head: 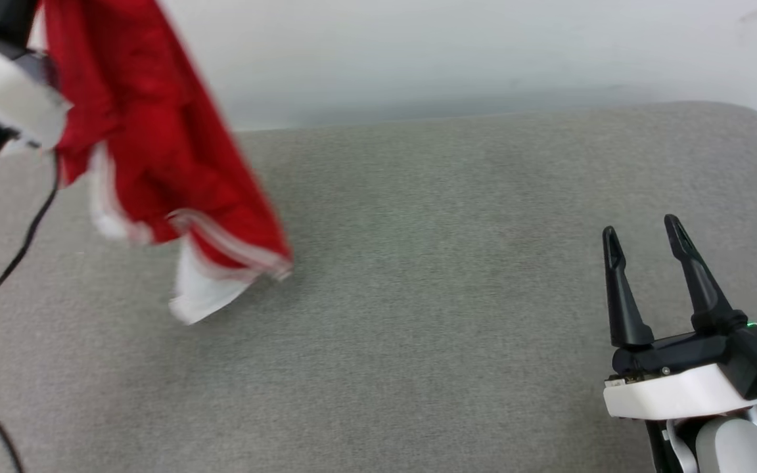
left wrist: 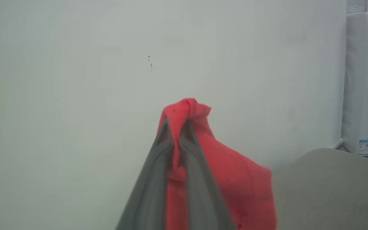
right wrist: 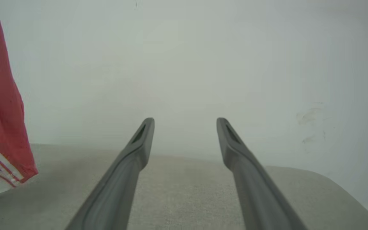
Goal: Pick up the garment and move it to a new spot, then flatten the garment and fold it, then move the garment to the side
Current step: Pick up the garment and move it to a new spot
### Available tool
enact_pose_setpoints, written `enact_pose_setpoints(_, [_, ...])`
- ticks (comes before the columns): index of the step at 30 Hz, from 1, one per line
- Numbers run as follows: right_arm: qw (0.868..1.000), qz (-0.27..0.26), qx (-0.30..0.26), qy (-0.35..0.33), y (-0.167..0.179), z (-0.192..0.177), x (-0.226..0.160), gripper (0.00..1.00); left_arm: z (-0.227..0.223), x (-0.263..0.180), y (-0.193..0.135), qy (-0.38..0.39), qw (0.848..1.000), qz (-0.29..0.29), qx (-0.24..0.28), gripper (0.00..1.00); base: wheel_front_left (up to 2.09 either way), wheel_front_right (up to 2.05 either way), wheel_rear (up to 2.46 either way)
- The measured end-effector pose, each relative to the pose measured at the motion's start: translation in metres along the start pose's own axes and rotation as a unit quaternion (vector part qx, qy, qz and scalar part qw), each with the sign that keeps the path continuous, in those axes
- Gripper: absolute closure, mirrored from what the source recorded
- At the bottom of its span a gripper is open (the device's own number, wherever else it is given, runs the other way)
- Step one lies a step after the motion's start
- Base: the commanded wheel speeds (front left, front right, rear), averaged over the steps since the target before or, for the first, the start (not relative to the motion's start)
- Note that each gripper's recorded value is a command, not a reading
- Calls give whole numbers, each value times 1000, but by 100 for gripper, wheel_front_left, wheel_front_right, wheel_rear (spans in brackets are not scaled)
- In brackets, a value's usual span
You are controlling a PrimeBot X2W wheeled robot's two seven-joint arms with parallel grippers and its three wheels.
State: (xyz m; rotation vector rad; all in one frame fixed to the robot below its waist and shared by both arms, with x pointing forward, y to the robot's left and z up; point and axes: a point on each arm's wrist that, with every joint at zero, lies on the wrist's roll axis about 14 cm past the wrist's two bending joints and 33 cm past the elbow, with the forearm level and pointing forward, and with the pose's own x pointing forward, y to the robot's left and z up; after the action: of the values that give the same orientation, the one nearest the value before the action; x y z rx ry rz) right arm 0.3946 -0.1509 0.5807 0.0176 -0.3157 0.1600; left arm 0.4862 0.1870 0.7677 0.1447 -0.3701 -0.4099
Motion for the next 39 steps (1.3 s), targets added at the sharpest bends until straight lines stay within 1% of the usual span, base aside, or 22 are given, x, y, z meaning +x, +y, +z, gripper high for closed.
enact_pose_setpoints(5, [1000,-28,-8,-2,-19,4,-7,0,24,36,-47,-59,997,-44,-20,100,0,0,0])
enact_pose_setpoints(8, [999,-42,-14,-1,-29,5,-10,0,22,49,-69,-71,995,-62,-29,100,0,0,0])
enact_pose_setpoints(11, [998,-52,-18,3,-36,2,-12,0,-6,55,-95,-44,994,-84,-49,100,0,0,0])
enact_pose_setpoints(13, [998,-57,-20,6,-39,1,-13,0,-40,49,-116,-7,992,-101,-69,100,0,0,0])
enact_pose_setpoints(15, [998,-60,-21,8,-41,-1,-13,0,-82,33,-140,43,988,-119,-88,100,0,0,0])
enact_pose_setpoints(18, [998,-60,-21,10,-42,-3,-13,0,-141,-4,-180,121,973,-147,-128,100,0,0,0])
enact_pose_setpoints(21, [998,-55,-21,13,-39,-5,-10,0,-189,-49,-221,199,950,-177,-161,100,0,0,0])
enact_pose_setpoints(24, [998,-49,-21,14,-35,-7,-8,0,-218,-92,-259,259,924,-217,-179,100,0,0,0])
enact_pose_setpoints(28, [999,-39,-24,15,-29,-8,-6,0,-236,-139,-305,316,890,-268,-192,100,0,0,0])
enact_pose_setpoints(29, [999,-37,-23,15,-27,-8,-6,0,-239,-148,-313,326,883,-279,-191,65,0,0,0])
enact_pose_setpoints(30, [999,-35,-23,14,-26,-7,-6,0,-240,-156,-319,334,878,-287,-190,1,0,0,0])
enact_pose_setpoints(32, [999,-30,-23,13,-23,-6,-6,0,-241,-163,-326,337,876,-290,-189,0,0,0,0])
enact_pose_setpoints(34, [999,-26,-22,12,-20,-5,-6,0,-236,-158,-325,322,884,-280,-190,0,0,0,0])
enact_pose_setpoints(36, [999,-23,-21,9,-17,-2,-7,0,-230,-148,-317,299,899,-256,-192,0,0,0,0])
enact_pose_setpoints(39, [1000,-18,-19,8,-13,-1,-10,0,-214,-125,-291,248,926,-206,-195,0,0,0,0])
